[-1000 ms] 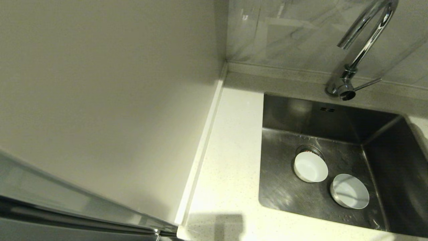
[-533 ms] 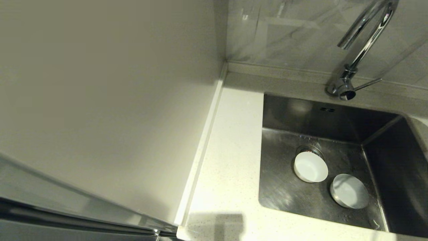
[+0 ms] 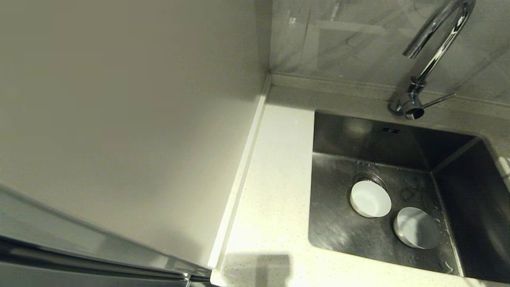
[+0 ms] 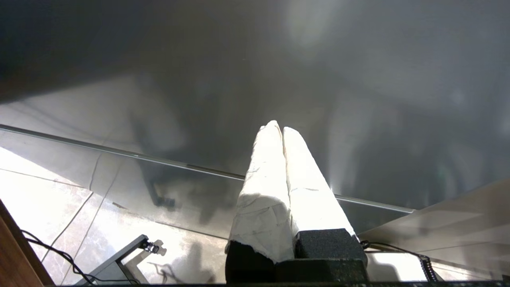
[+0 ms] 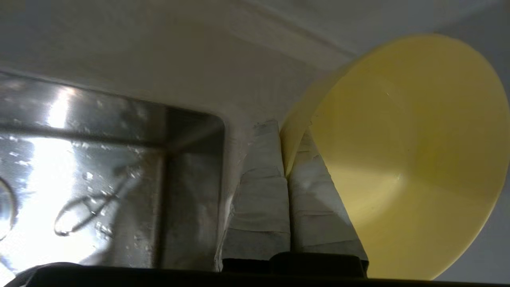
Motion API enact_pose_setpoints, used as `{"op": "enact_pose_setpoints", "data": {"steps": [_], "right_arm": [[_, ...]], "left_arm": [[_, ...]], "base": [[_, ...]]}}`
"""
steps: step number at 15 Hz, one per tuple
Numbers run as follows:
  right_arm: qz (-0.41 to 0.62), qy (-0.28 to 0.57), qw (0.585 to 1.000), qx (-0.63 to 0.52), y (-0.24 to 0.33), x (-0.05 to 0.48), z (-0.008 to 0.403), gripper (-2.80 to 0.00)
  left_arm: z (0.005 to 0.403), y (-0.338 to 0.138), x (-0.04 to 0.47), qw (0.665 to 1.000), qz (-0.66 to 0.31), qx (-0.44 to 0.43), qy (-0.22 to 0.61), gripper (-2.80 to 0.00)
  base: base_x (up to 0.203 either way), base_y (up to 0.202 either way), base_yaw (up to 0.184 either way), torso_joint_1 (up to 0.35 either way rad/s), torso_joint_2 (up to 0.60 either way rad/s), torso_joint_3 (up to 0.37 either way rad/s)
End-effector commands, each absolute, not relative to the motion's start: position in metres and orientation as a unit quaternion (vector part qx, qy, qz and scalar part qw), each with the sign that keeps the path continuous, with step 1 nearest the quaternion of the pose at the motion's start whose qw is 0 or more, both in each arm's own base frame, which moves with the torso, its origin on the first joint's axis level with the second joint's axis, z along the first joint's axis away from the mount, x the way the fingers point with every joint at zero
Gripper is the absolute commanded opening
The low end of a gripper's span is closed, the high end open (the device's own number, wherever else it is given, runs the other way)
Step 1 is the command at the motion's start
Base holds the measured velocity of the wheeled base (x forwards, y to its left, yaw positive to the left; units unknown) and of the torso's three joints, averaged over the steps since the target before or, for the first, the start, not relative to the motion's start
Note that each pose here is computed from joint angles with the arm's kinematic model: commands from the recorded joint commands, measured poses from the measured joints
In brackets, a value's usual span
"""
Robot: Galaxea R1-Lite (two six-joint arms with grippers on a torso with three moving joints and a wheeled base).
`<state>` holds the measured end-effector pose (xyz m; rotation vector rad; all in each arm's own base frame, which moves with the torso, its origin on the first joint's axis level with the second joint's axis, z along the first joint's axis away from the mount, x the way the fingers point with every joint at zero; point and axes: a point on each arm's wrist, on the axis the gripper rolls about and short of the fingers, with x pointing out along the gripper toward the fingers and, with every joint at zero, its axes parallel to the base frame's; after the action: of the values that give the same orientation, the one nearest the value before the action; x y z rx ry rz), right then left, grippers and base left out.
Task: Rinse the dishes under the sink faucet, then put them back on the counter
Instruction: Put a bowl back to the table from the sink
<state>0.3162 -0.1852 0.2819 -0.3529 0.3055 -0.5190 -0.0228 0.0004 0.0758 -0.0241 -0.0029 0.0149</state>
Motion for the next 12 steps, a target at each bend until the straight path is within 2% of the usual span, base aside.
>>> {"op": "enact_pose_setpoints", "data": {"steps": [1, 7, 12], "right_arm": [[-0.268, 0.178, 0.932, -0.169, -0.194, 0.33, 0.262, -2.8], [-0.305, 0.207, 0.919, -0.14, -0.21, 0.355, 0.221, -2.8], [-0.34, 0.187, 0.91, -0.145, -0.223, 0.374, 0.202, -2.8]], "left_arm": [[0.076, 0.0, -0.023, 1.0, 0.008, -0.012, -0.003, -2.8], [0.076, 0.0, -0.023, 1.0, 0.007, -0.012, -0.003, -2.8], [0.076, 0.0, -0.023, 1.0, 0.008, -0.012, -0.003, -2.8]], "base": [[0.0, 0.0, 0.0, 0.0, 0.0, 0.0], [0.0, 0.0, 0.0, 0.0, 0.0, 0.0], [0.0, 0.0, 0.0, 0.0, 0.0, 0.0]]}}
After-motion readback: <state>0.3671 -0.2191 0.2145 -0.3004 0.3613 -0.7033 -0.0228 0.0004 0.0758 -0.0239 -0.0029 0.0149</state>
